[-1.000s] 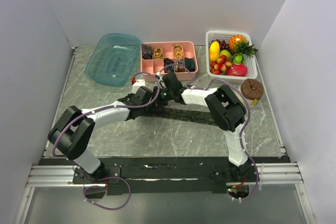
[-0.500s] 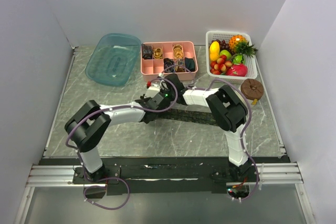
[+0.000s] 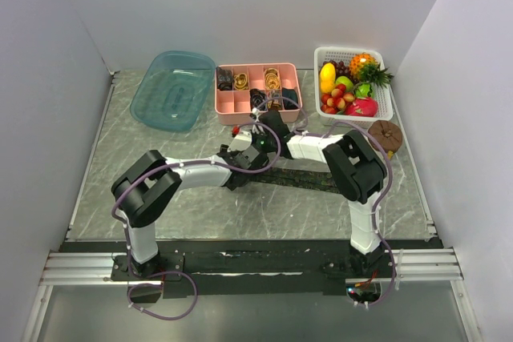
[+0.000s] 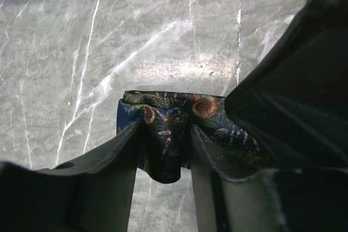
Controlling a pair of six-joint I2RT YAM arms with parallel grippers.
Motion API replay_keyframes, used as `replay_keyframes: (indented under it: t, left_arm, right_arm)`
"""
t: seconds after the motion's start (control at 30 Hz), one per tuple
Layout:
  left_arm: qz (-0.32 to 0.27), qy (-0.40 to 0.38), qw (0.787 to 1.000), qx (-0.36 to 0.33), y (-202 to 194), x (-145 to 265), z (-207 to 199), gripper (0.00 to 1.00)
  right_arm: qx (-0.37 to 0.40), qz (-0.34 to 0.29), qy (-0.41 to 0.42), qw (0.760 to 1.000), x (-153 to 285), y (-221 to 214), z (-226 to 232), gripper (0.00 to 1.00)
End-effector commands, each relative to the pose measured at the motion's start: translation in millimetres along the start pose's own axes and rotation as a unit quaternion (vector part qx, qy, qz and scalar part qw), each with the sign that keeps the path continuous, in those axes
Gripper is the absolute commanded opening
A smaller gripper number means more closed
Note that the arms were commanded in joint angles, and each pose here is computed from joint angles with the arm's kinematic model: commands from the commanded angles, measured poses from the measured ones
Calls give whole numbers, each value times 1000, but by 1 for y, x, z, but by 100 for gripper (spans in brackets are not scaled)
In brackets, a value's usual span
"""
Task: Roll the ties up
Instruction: Roll the tie at the center of the board.
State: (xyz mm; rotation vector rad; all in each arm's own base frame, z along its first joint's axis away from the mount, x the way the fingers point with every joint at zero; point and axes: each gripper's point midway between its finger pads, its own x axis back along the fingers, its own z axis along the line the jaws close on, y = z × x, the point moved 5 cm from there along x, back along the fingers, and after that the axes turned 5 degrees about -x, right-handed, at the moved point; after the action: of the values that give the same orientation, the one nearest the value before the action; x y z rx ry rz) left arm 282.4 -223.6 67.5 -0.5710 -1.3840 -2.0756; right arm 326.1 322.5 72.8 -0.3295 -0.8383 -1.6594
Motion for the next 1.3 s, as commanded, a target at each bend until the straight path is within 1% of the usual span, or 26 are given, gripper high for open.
replay_keyframes:
  t: [0.0, 0.1, 0.37, 0.5, 0.67, 0.83, 0.97, 1.03, 1.07, 1.13, 1.17, 1.27]
  left_arm:
    - [-8, -25, 1000, 13, 9, 7, -14, 54]
    - [-18, -37, 999, 26, 13, 12, -15, 66]
    - [-31, -61, 996, 51, 20, 20, -21, 65]
    - [-37, -72, 995, 58, 22, 24, -25, 65]
    - [-34, -92, 993, 61, 19, 25, -33, 65]
    - [-29, -84, 994, 64, 18, 23, -32, 65]
    - [-46, -81, 993, 77, 28, 31, -24, 68]
    - [-55, -78, 992, 85, 32, 35, -19, 75]
    - [-64, -81, 990, 96, 39, 41, -16, 82]
    - [-74, -86, 988, 102, 43, 46, -12, 88]
    - [-81, -91, 986, 110, 49, 51, -8, 93]
    - [-89, -105, 983, 123, 57, 58, 1, 96]
  right_arm:
    - [23, -41, 19, 999, 20, 19, 18, 0]
    - [19, -42, 20, 999, 22, 19, 15, 0]
    - [17, -54, 30, 998, 27, 21, 14, 0]
    - [4, -55, 41, 998, 30, 19, 7, 0]
    - [0, -57, 49, 997, 30, 20, 6, 0]
    - [2, -62, 53, 997, 33, 22, 8, 0]
    - [2, -65, 58, 996, 36, 24, 9, 0]
    - [4, -65, 61, 996, 38, 24, 11, 0]
    - [6, -67, 62, 996, 39, 25, 12, 0]
    - [8, -69, 63, 996, 41, 25, 14, 0]
    - [9, -70, 63, 996, 42, 26, 14, 0]
    - [12, -72, 66, 995, 44, 27, 17, 0]
